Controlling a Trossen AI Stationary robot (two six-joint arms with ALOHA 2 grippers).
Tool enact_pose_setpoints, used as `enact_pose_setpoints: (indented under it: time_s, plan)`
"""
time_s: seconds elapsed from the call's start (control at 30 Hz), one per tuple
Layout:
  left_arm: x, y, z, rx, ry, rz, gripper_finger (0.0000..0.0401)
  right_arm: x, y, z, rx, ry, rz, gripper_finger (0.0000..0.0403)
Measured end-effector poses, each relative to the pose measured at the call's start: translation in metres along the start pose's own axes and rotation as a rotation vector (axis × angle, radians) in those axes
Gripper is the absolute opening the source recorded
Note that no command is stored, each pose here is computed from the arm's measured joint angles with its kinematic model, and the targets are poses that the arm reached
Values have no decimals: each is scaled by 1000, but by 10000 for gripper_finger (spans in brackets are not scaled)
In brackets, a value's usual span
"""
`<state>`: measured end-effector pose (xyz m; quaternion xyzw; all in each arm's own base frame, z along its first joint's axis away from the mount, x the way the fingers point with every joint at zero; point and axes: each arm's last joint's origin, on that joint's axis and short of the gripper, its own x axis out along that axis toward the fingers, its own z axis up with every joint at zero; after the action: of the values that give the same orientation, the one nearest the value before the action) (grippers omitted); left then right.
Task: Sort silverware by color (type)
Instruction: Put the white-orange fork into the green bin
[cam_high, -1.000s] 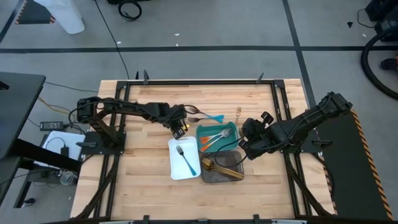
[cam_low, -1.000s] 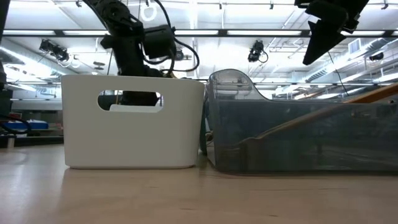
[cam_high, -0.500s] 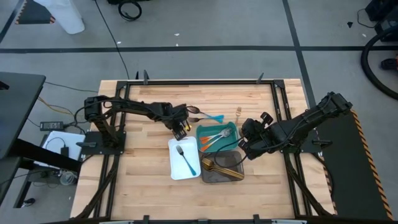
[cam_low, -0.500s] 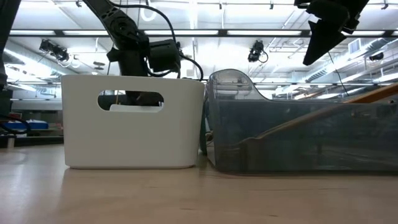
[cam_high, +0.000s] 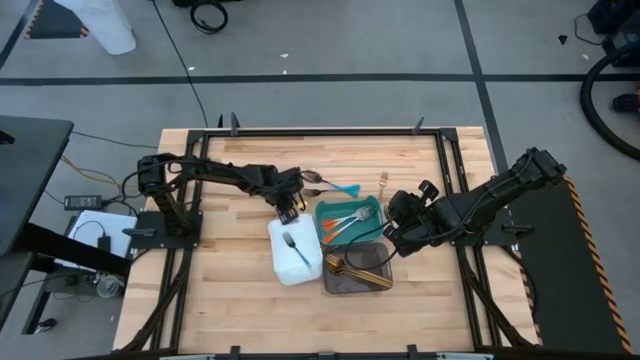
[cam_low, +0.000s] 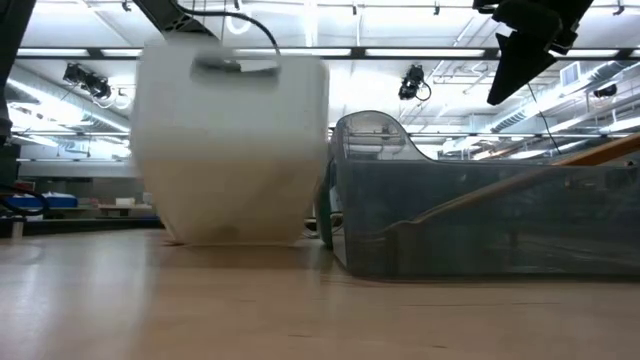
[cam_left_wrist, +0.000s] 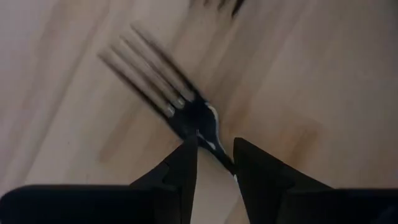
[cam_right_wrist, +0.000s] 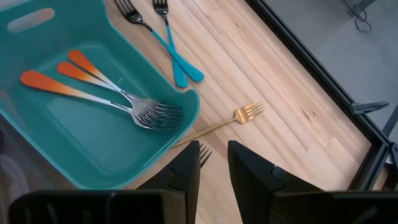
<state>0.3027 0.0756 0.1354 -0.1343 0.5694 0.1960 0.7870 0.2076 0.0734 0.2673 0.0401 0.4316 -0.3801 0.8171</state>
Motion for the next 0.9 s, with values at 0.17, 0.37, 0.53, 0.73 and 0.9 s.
enact_pose_setpoints:
  time_s: [0.17, 0.37, 0.53, 0.73, 0.9]
  plan:
    - [-2, -6, -2, 18, 5, -30, 104, 0, 0, 0, 0, 0, 0, 93]
    - [-7, -14, 2, 46, -8, -41, 104, 0, 0, 0, 1, -1, 1, 93]
    - [-7, -14, 1, 61, 6, -38, 104, 0, 0, 0, 3, -2, 3, 93]
    - [-29, -12, 3, 87, -47, -45, 103, 0, 1, 0, 7, -4, 7, 93]
    - [-56, -6, -9, 107, -30, -3, 103, 0, 1, 1, 9, -5, 8, 93]
